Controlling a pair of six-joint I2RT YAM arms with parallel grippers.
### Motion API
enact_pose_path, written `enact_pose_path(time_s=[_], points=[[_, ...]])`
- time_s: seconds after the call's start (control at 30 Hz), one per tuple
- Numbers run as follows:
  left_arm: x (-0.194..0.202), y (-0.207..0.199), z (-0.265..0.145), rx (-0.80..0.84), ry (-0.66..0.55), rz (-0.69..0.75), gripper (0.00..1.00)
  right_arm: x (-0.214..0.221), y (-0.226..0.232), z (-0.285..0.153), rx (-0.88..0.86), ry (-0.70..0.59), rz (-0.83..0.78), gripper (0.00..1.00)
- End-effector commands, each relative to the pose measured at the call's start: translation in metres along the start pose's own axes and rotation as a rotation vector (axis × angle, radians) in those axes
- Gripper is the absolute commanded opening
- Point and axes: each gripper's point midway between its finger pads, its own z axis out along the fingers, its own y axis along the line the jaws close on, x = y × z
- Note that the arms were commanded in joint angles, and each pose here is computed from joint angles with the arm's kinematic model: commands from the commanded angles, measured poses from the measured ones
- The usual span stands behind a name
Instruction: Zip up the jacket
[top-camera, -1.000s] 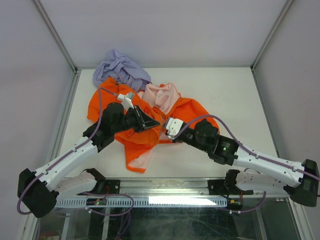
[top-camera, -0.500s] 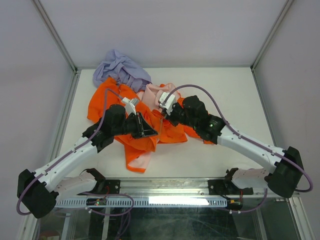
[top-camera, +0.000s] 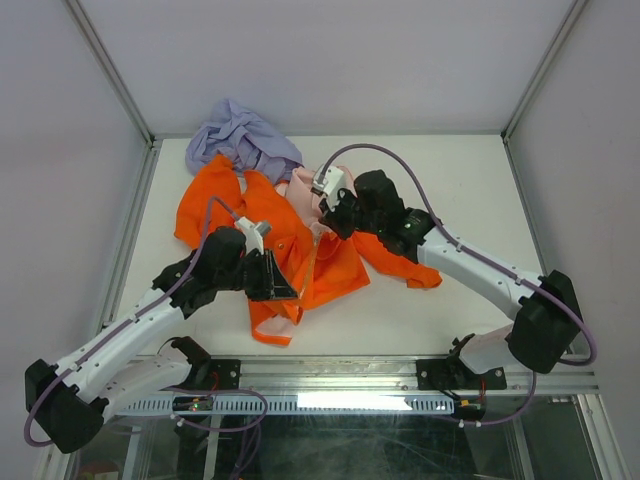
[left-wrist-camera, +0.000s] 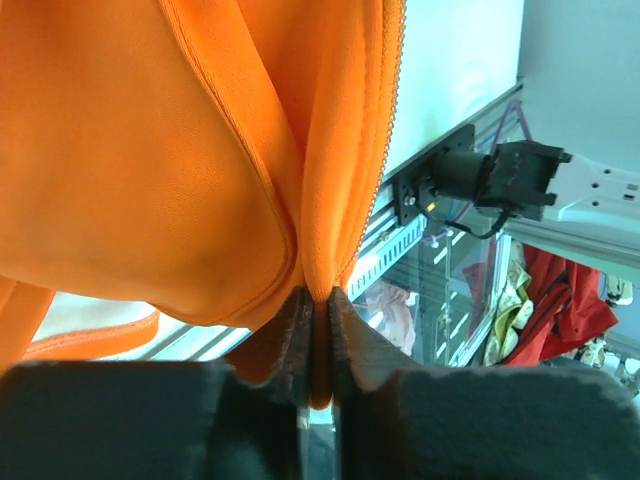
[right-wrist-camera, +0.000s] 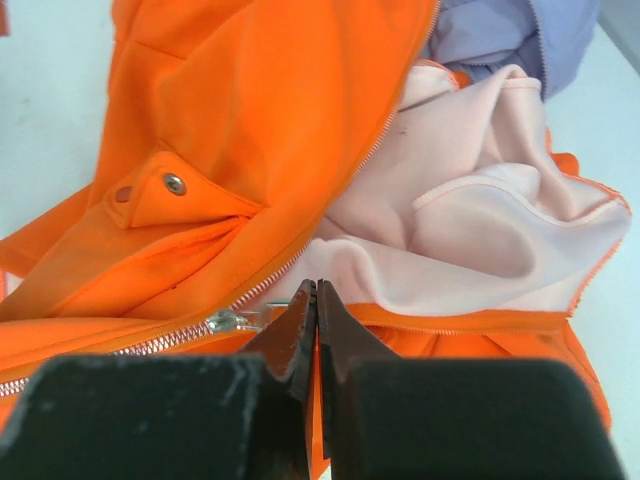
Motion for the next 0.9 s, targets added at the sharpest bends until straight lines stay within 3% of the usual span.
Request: enact_pose_path(time_s=[0.0, 0.03, 0.27, 0.43, 0.63, 0.87], points=[[0.003, 0.01, -0.006, -0.068, -0.017, -0.021, 0.2, -0.051, 0.024, -0.013, -0.129, -0.148, 0.033, 0.0], [-0.007, 0.006, -0.007, -0.07, -0.061, -0.027, 0.29, -0.051, 0.03, -0.015, -0.152, -0.152, 0.05, 0.0], [-0.064, -0.023, -0.001, 0.008, -0.28, 0.012, 0.59, -0.047, 0.053, -0.027, -0.241, -0.188, 0.147, 0.0], [-0.075, -0.021, 0.02, -0.018, -0.245, -0.012, 0.65, -0.013, 0.024, -0.023, -0.083, -0.049, 0.311, 0.0], [-0.065, -0.015, 0.052, -0.006, -0.154, -0.063, 0.69, 0.015, 0.02, -0.022, -0.077, 0.057, 0.46, 0.3], [-0.058, 0.009, 0.086, -0.066, -0.118, -0.128, 0.69, 0.013, 0.031, 0.0, -0.178, 0.127, 0.535, 0.38]])
